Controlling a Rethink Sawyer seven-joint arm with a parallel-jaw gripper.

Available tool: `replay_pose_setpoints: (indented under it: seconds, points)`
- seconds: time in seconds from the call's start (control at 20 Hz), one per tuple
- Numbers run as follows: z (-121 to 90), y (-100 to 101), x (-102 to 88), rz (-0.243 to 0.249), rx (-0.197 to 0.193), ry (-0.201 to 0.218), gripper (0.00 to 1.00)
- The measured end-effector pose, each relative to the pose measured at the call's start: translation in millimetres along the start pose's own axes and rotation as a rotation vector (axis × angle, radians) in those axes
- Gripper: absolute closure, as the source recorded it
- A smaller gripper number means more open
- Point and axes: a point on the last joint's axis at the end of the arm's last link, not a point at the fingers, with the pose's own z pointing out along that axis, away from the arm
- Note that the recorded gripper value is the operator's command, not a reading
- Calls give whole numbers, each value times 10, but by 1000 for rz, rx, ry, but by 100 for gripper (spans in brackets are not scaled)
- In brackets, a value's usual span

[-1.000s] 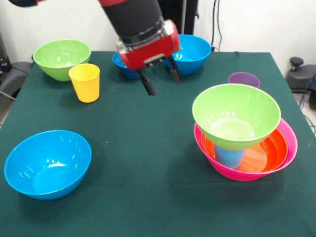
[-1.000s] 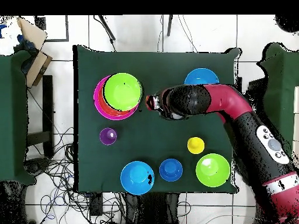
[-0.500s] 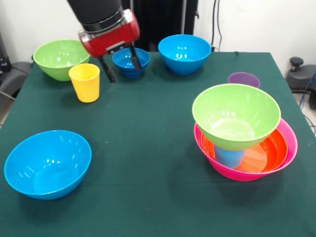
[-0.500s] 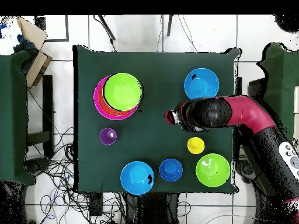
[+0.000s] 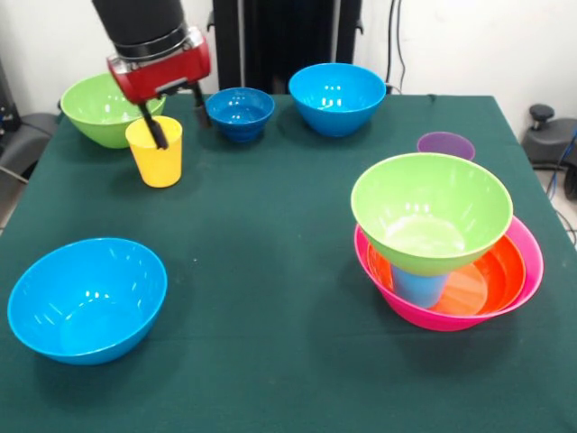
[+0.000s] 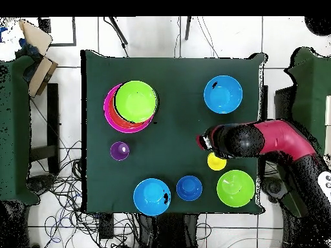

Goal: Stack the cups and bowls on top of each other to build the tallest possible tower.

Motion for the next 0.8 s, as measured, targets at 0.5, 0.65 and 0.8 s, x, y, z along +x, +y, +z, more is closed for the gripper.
replay_pose_setpoints:
  seconds: [0.5, 0.65, 0.8]
  points:
    - [75, -263, 320, -342, 83, 42, 0]
    - [82, -247, 308, -404, 82, 47, 0]
    - [82, -224, 286, -424, 83, 51, 0]
